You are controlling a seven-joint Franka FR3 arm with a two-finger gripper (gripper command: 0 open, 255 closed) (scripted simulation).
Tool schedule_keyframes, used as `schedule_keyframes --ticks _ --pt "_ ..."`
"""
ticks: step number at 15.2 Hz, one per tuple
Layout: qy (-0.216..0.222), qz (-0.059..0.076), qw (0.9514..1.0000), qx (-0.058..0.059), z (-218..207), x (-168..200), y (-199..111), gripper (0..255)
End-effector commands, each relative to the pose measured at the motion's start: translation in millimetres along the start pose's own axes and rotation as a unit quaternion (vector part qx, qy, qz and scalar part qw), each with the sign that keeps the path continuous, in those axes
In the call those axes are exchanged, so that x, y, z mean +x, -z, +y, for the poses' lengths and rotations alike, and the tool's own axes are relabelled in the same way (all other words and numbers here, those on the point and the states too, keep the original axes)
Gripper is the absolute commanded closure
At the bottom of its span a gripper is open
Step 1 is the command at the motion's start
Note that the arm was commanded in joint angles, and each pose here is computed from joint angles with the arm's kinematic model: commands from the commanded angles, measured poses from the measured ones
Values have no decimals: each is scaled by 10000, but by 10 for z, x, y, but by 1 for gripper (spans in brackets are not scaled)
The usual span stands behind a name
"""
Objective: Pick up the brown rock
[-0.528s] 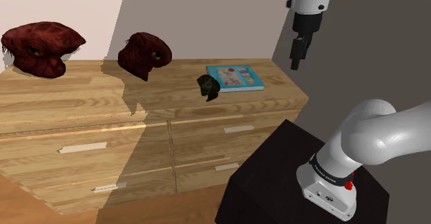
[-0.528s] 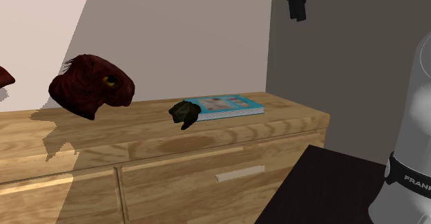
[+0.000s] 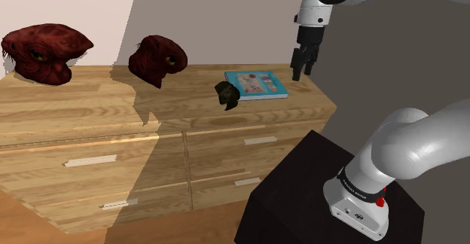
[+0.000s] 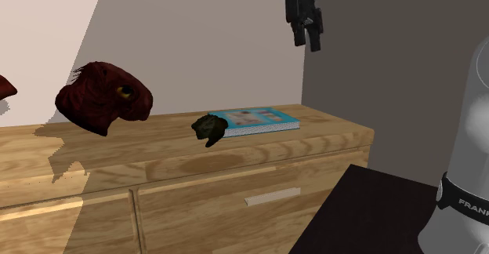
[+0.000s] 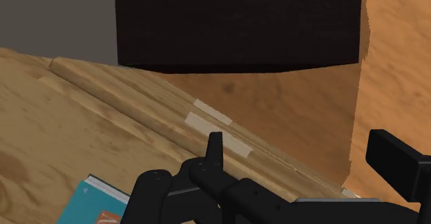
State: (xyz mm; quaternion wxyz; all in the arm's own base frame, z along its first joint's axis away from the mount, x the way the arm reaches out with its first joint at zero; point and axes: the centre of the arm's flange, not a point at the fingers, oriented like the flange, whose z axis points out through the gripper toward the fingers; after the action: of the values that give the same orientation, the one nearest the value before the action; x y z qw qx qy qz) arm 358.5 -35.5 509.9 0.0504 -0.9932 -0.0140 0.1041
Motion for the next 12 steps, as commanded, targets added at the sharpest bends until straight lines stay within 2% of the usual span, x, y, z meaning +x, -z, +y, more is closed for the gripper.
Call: schedule_keyframes --ticks 1,3,6,9,12 --pt "-183 14 9993 333 91 224 -145 0" --pt "-353 19 9972 657 168 445 -287 0" --pt "-606 26 9916 1141 279 772 -507 0" --pt "-857 33 9830 1621 385 1094 -738 0" --pt "-1105 39 9715 2097 484 1412 -978 0"
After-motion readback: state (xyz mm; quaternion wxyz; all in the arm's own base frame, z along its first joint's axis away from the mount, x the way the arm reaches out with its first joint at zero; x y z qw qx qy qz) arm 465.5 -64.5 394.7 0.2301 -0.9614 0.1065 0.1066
